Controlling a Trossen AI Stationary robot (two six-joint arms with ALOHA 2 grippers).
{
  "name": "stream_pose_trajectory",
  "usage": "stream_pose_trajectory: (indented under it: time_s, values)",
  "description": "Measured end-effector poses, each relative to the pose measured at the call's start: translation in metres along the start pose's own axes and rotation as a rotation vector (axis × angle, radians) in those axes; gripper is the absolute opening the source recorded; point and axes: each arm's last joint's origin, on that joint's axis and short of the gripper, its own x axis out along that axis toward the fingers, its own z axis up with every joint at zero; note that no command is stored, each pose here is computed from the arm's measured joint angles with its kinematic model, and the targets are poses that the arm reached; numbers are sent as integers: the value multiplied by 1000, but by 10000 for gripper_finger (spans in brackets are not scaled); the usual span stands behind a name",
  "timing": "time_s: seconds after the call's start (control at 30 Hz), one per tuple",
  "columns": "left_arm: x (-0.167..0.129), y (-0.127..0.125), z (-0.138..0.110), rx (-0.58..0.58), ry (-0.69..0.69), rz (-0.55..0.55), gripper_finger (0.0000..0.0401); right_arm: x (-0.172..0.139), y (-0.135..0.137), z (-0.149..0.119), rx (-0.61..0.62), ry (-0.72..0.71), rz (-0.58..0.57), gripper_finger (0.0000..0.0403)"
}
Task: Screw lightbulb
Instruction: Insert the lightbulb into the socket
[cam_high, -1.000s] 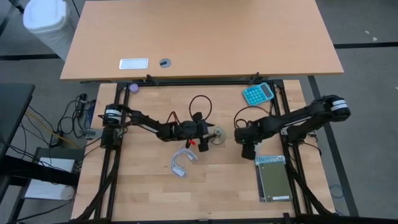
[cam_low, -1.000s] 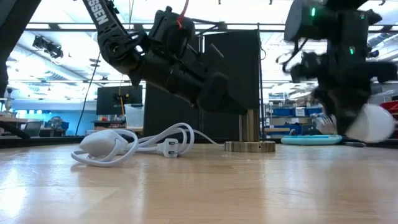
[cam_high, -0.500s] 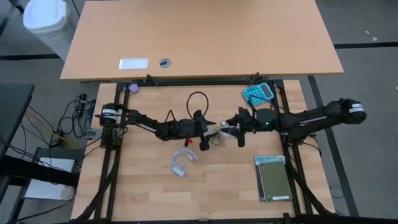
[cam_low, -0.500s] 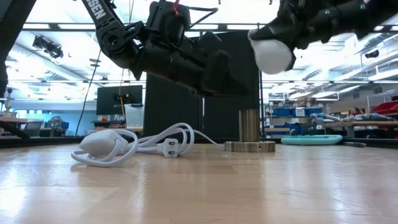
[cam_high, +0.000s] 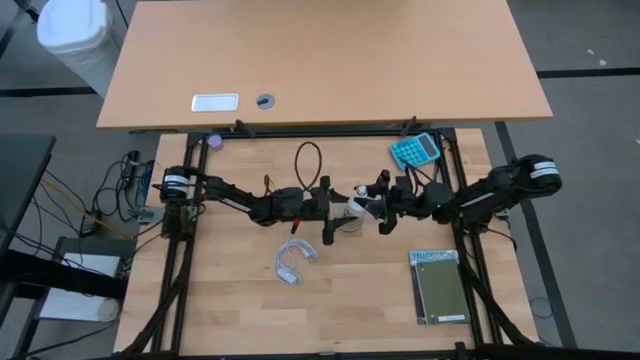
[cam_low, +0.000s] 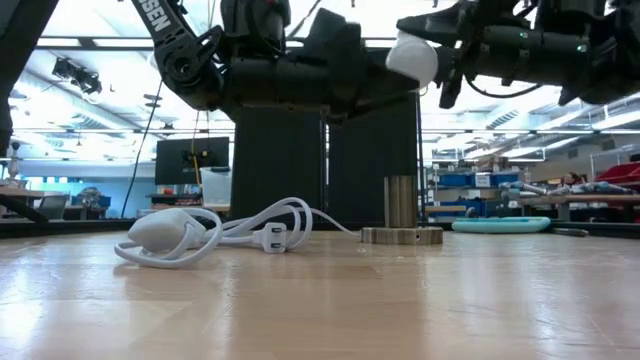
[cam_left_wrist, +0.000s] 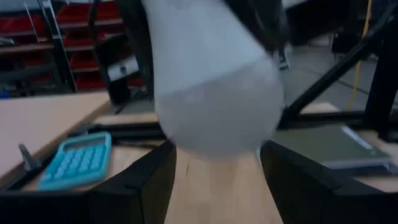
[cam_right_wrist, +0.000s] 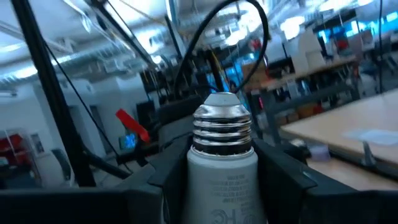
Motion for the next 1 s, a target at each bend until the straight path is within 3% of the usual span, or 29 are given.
stream_pose_trajectory:
  time_s: [0.1, 0.3, 0.47, 0.53, 0.67, 0.83, 1.0]
  values:
    - [0, 0, 0, -7, 3, 20, 239, 1, 2, -2, 7, -82, 32, 157]
    - [0, 0, -2, -23, 9, 18, 239, 6, 4, -15, 6, -41, 12, 157]
    - [0, 0, -8, 11, 85, 13, 239, 6, 5, -7, 31, -66, 24, 157]
    - [-1, 0, -15, 60, 160, 5, 239, 6, 2, -4, 110, -70, 14, 157]
    - [-4, -1, -27, 167, 294, 2, 239, 6, -15, -13, 372, 69, -61, 157]
    - [-11, 1, -35, 275, 457, 98, 239, 4, -35, -28, 812, 262, -156, 158]
    - [-20, -8, -28, 486, 568, 197, 239, -2, -61, -33, 1051, 416, -248, 158]
